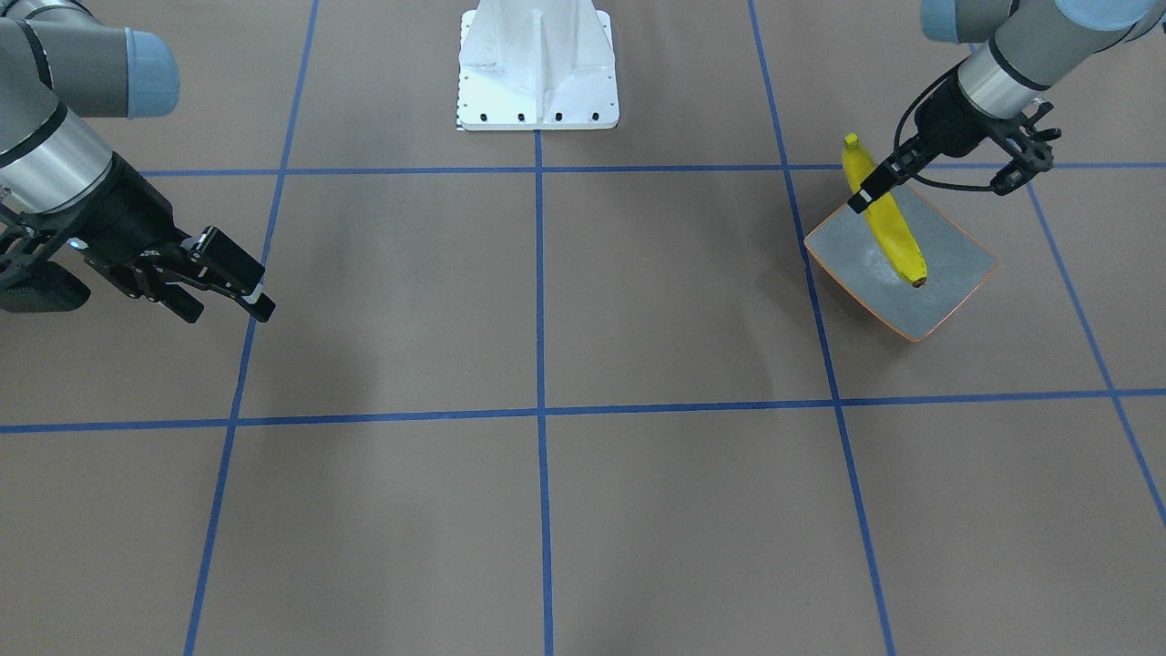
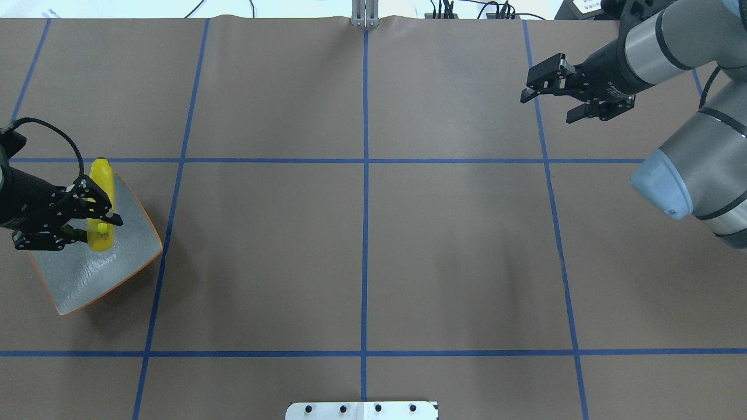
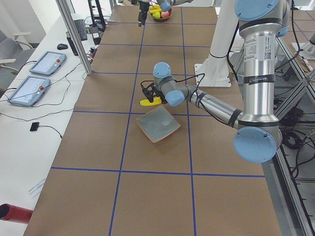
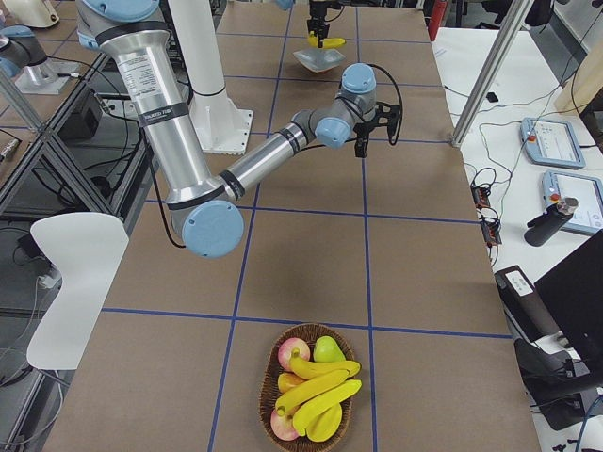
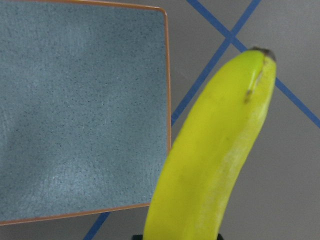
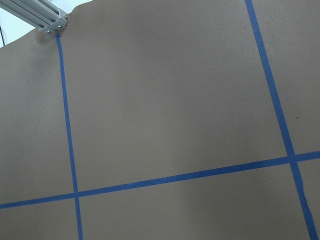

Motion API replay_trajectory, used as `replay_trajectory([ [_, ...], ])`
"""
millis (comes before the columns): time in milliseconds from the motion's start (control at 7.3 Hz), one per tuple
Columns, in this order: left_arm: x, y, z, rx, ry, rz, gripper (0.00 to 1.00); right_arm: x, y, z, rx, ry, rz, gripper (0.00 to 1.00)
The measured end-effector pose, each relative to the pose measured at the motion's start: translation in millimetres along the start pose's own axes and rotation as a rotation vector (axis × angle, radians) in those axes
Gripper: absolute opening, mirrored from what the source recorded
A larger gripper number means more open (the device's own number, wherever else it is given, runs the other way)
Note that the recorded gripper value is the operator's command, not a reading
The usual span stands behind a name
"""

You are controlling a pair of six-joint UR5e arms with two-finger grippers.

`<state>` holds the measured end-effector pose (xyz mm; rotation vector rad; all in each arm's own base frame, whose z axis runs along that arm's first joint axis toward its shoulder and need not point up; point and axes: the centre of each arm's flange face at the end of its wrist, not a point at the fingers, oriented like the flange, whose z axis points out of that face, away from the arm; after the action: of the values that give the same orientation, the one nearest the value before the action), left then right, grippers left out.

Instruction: Transfer all bananas from basket to plate

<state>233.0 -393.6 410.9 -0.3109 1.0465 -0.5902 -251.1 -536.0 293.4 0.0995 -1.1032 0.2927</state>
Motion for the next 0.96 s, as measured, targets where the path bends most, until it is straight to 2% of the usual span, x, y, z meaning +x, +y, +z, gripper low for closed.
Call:
replay_trajectory([
  [548, -24.1, -24.2, 23.0, 0.013, -0.061, -0.051, 0.0, 0.2, 0.4, 0.6, -0.001, 0.001, -0.002, 1.0],
  [959, -51.4, -46.5, 43.2, 0.027, -0.122, -0.051, 0.0, 0.2, 0.5, 0.6, -0.001, 0.001, -0.002, 1.0],
])
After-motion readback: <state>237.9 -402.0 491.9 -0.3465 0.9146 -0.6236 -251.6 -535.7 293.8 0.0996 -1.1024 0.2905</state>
